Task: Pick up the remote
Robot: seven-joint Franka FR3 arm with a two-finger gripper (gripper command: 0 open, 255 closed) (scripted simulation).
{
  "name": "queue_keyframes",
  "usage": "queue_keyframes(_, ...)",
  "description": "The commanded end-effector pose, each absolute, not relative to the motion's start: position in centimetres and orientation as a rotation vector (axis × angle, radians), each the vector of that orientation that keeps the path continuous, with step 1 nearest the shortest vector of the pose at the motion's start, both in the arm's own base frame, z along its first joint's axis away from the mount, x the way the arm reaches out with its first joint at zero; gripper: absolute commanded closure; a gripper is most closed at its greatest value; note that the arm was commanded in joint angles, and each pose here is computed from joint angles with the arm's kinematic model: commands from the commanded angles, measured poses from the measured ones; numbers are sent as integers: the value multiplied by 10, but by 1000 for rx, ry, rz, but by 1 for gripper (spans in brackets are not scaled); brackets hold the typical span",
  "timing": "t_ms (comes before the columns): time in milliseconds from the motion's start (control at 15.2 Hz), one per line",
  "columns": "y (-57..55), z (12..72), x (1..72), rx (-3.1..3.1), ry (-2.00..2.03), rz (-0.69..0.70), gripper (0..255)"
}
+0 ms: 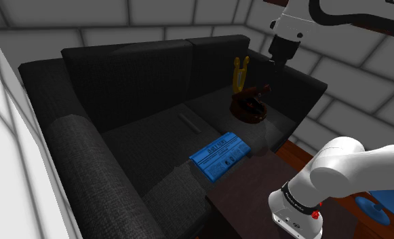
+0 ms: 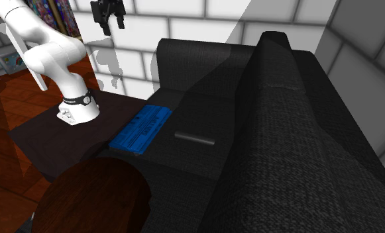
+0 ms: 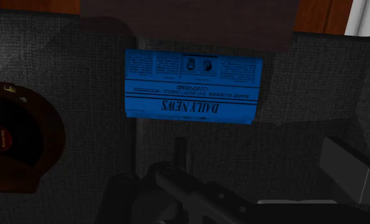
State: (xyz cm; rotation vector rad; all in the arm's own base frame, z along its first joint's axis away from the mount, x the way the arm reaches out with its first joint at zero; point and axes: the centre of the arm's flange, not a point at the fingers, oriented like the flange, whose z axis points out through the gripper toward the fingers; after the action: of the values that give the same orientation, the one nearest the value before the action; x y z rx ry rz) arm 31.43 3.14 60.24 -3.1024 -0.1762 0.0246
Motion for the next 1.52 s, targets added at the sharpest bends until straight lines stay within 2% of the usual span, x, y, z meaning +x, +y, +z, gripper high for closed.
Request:
queue_keyframes(0, 31, 602, 314, -3102, -176, 25, 0)
queue_keyframes(1452, 30, 371, 488, -3085, -36, 6, 0)
